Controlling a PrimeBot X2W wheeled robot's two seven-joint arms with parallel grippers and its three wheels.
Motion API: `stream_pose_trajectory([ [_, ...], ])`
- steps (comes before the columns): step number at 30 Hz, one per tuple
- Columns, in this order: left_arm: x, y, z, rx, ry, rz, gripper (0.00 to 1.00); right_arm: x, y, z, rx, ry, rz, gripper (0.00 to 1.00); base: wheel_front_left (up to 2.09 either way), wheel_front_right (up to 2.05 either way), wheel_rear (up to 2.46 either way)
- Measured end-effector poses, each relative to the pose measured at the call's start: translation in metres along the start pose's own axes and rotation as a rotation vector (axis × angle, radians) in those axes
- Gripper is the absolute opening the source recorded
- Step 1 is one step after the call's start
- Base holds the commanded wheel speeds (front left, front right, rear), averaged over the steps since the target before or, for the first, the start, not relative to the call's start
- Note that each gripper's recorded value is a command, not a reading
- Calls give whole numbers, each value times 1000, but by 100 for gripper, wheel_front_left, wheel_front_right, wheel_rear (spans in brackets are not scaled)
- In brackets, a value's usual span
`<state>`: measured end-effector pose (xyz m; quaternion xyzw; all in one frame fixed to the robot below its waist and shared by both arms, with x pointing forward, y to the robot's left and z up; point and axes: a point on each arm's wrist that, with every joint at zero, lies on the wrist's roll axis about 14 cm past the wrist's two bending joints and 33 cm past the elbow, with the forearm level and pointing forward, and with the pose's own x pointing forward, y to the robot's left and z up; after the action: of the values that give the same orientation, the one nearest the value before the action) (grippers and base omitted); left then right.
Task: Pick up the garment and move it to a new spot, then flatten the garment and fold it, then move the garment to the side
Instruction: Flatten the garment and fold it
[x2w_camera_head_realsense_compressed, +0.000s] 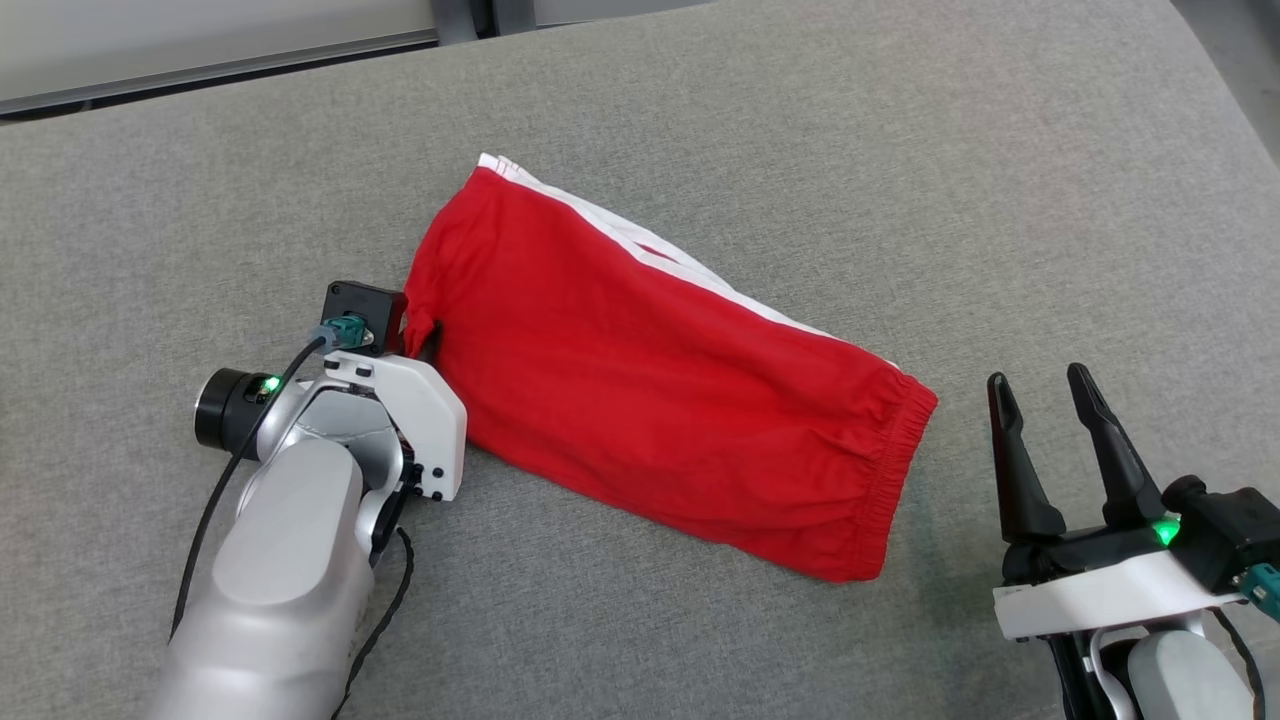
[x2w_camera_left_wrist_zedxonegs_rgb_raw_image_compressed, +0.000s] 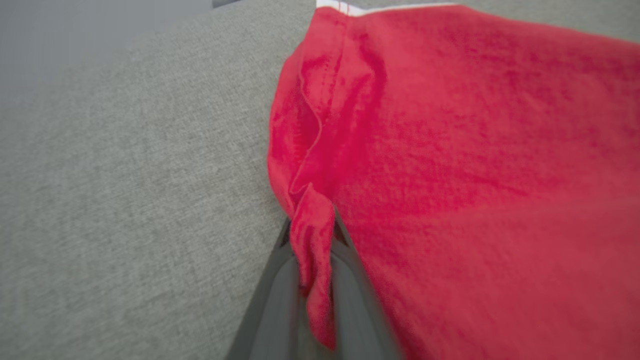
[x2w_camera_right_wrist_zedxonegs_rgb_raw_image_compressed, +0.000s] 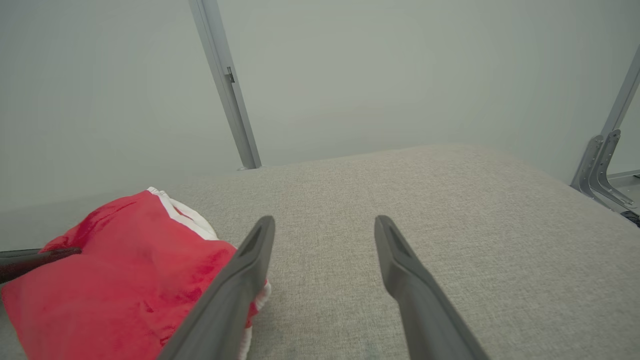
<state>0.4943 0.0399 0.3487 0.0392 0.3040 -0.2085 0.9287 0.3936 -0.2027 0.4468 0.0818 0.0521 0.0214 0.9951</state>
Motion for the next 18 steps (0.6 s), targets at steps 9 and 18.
stream_pose_trajectory([
  [9, -23, 29, -7, -161, -75, 119, 0, 10, 15, 1, 0, -8, 55, 100, 0, 0, 0],
  [18, -88, 56, -59, -423, -112, 288, 0, 19, 34, 1, -16, 6, 132, 100, 0, 0, 0],
])
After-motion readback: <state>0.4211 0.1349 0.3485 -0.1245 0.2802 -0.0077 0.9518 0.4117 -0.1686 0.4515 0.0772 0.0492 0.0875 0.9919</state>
